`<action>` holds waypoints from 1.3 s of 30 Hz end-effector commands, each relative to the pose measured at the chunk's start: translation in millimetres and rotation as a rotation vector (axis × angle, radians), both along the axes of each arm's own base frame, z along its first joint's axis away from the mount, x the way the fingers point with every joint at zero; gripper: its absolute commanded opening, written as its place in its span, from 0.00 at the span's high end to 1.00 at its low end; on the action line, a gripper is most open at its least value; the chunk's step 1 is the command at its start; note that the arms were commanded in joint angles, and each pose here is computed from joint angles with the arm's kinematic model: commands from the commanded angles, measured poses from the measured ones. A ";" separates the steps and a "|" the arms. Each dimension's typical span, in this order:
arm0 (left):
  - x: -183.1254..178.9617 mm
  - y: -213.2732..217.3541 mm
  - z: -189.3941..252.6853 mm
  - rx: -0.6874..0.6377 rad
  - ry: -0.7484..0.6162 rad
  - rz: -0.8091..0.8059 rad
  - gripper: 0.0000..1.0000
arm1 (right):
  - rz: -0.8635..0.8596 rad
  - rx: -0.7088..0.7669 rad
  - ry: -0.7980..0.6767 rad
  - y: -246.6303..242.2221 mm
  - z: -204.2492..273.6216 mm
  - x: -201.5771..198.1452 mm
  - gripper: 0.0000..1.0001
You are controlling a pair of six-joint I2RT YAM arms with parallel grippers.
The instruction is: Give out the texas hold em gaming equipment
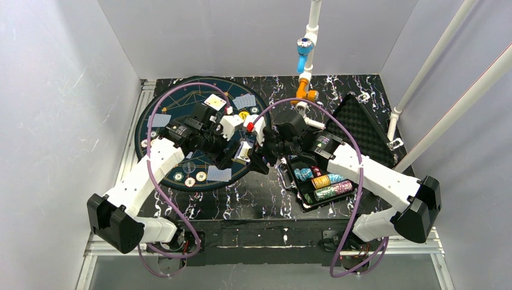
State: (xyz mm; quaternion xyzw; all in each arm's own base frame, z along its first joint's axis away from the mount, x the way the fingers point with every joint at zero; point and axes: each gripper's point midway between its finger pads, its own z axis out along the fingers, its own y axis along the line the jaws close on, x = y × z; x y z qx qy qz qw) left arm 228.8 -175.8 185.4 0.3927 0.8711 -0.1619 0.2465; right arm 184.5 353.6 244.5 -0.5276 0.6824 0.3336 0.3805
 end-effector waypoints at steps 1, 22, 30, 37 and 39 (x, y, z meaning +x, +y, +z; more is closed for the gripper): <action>-13.0 -8.4 25.3 -0.198 0.141 0.022 0.31 | 0.012 0.150 -0.122 15.6 53.6 7.6 0.99; -5.0 -42.0 97.5 -0.737 0.629 0.181 0.28 | -0.001 0.150 -0.155 16.9 51.4 14.2 0.99; -23.3 -59.7 89.7 -0.732 0.697 0.113 0.46 | 0.003 0.151 -0.157 19.1 52.2 15.3 0.99; -17.0 -60.3 93.6 -0.767 0.720 0.120 0.91 | 0.007 0.136 -0.155 16.9 48.3 14.1 0.99; -12.1 -56.1 91.7 -0.774 0.722 0.140 1.00 | -0.005 0.111 -0.154 12.1 44.3 14.7 0.86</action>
